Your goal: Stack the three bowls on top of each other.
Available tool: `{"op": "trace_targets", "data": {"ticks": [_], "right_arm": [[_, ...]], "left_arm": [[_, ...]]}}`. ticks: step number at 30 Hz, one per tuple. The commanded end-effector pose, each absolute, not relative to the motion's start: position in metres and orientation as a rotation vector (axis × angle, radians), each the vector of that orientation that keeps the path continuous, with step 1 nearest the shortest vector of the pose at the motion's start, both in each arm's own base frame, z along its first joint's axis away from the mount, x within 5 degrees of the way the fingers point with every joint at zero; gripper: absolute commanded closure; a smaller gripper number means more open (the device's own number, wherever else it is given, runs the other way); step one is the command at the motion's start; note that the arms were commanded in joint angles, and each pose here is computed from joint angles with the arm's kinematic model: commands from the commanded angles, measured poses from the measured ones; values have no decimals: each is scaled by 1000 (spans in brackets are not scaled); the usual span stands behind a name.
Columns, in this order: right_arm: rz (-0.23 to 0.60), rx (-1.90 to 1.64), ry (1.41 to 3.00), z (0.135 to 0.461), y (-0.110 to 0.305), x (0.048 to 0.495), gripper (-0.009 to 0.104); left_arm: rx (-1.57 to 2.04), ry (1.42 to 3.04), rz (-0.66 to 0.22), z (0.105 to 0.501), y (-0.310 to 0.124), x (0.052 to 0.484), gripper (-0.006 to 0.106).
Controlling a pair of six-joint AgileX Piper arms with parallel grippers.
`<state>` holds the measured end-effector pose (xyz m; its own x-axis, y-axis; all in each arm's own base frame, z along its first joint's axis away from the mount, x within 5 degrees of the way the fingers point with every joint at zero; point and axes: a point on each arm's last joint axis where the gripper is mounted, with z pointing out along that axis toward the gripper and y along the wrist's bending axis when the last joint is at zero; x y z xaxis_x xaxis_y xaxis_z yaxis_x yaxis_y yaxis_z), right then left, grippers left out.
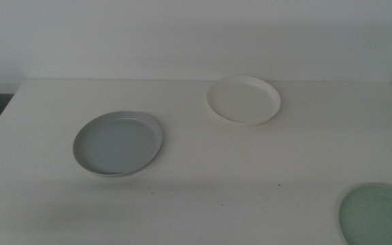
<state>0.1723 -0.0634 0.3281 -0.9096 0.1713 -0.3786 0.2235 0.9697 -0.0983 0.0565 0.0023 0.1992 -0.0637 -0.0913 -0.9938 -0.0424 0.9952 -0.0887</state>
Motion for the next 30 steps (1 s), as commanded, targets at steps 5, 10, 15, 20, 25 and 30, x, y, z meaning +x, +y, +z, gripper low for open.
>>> {"op": "trace_targets", "data": {"ticks": [5, 10, 15, 20, 25, 30], "right_arm": [[-187, 262, 2579, 284, -69, 193, 4], [-201, 197, 2739, 240, -70, 189, 26], [-194, 213, 2823, 219, -77, 205, 40], [-162, 223, 2950, 198, -85, 226, 40], [-93, 251, 3086, 172, -91, 246, 40], [-48, 259, 3209, 145, -95, 255, 41]], "left_arm": [[-101, 1620, -42, 201, 2, 56, 7], [-101, 1620, -42, 201, 2, 56, 7], [-101, 1620, -42, 201, 2, 56, 7], [-101, 1620, -42, 201, 2, 56, 7], [-87, 1620, -29, 201, 2, 56, 7], [-87, 1620, -29, 201, 2, 56, 7]]}}
